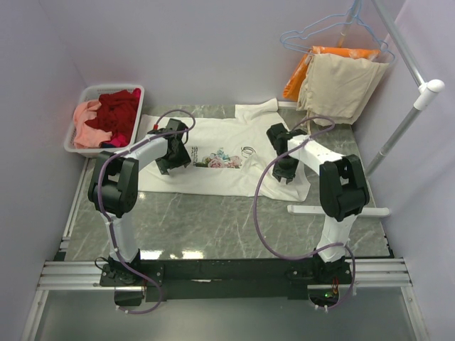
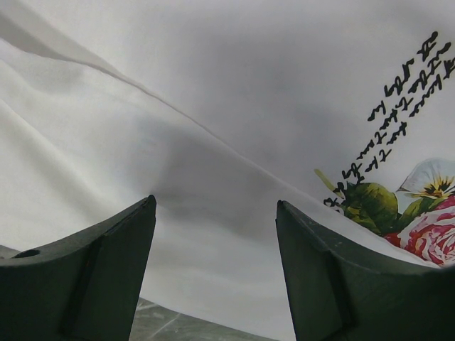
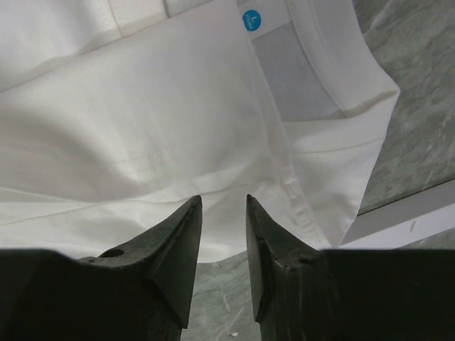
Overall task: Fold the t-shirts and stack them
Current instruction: Fold the tshirt
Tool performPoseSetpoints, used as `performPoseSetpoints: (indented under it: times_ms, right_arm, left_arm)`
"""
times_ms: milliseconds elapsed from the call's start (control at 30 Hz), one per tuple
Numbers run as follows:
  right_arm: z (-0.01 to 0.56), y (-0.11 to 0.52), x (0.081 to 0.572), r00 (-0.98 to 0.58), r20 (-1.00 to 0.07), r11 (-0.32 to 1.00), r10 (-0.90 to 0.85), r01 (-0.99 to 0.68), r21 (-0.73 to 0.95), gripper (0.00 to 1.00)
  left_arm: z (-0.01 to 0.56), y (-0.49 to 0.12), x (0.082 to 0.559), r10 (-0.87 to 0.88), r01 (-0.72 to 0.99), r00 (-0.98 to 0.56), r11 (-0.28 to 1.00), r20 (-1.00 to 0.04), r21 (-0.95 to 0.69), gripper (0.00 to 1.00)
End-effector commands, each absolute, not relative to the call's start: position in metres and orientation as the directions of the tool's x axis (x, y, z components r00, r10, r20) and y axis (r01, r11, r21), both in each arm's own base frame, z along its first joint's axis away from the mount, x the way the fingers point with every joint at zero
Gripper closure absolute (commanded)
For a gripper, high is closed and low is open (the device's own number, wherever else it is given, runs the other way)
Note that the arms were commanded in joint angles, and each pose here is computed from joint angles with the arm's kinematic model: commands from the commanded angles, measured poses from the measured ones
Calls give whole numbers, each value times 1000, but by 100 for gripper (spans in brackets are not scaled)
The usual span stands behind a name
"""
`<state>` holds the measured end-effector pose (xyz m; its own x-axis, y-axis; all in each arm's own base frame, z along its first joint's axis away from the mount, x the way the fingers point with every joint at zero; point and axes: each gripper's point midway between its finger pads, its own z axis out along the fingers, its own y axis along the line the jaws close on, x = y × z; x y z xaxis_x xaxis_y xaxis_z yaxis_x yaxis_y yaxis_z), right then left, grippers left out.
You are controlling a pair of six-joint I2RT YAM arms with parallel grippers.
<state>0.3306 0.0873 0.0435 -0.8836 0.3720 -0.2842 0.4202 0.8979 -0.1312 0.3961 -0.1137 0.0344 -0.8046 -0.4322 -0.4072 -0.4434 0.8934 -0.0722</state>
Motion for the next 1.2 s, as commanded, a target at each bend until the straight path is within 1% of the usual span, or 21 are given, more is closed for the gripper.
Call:
performPoseSetpoints:
  times_ms: [0, 133, 200, 333, 500, 600, 633, 700, 733, 867, 967, 1100, 1167]
  right_arm:
    - [42, 71, 346, -834, -334, 851, 440, 505, -141, 61]
    - [28, 66, 348, -829, -311, 848, 465, 517, -111, 61]
    - [24, 63, 349, -837, -303, 851, 456, 510, -128, 61]
    - [22, 61, 356, -833, -311, 853, 459, 510, -107, 62]
    - [13, 63, 359, -842, -279, 858, 462, 504, -101, 63]
    - [10, 63, 358, -843, -266, 857, 467, 506, -96, 70]
    - [9, 62, 358, -841, -265, 855, 471, 509, -97, 80]
    - [8, 62, 358, -843, -261, 855, 471, 509, -100, 92]
    - [10, 59, 360, -840, -267, 852, 472, 513, -104, 99]
    - [23, 55, 366, -831, -300, 847, 468, 519, -118, 100]
    - [41, 51, 374, -818, -343, 842, 462, 526, -118, 100]
    - [69, 51, 394, -794, -401, 844, 456, 529, -87, 100]
    - [76, 52, 400, -796, -408, 849, 448, 522, -87, 100]
  left_arm:
    - [51, -114, 403, -429, -433, -788, 896, -442, -99, 26]
    - [51, -114, 403, -425, -430, -789, 898, -443, -96, 26]
    - [51, -114, 404, -423, -429, -790, 899, -443, -93, 26]
    - [52, -113, 405, -422, -428, -790, 899, -445, -91, 26]
    - [53, -114, 407, -421, -429, -791, 899, -444, -89, 26]
    - [53, -114, 407, -420, -429, -790, 899, -446, -86, 26]
    - [52, -114, 407, -421, -430, -791, 899, -444, -85, 26]
    - [52, -114, 408, -420, -430, -792, 899, -443, -84, 26]
    - [52, -114, 408, -422, -431, -790, 898, -444, -86, 26]
    - [51, -114, 409, -422, -432, -791, 898, -444, -84, 26]
    - [49, -113, 409, -423, -437, -792, 896, -441, -76, 26]
    - [44, -111, 406, -424, -444, -795, 894, -435, -61, 26]
    - [43, -109, 405, -424, -447, -795, 893, -435, -53, 26]
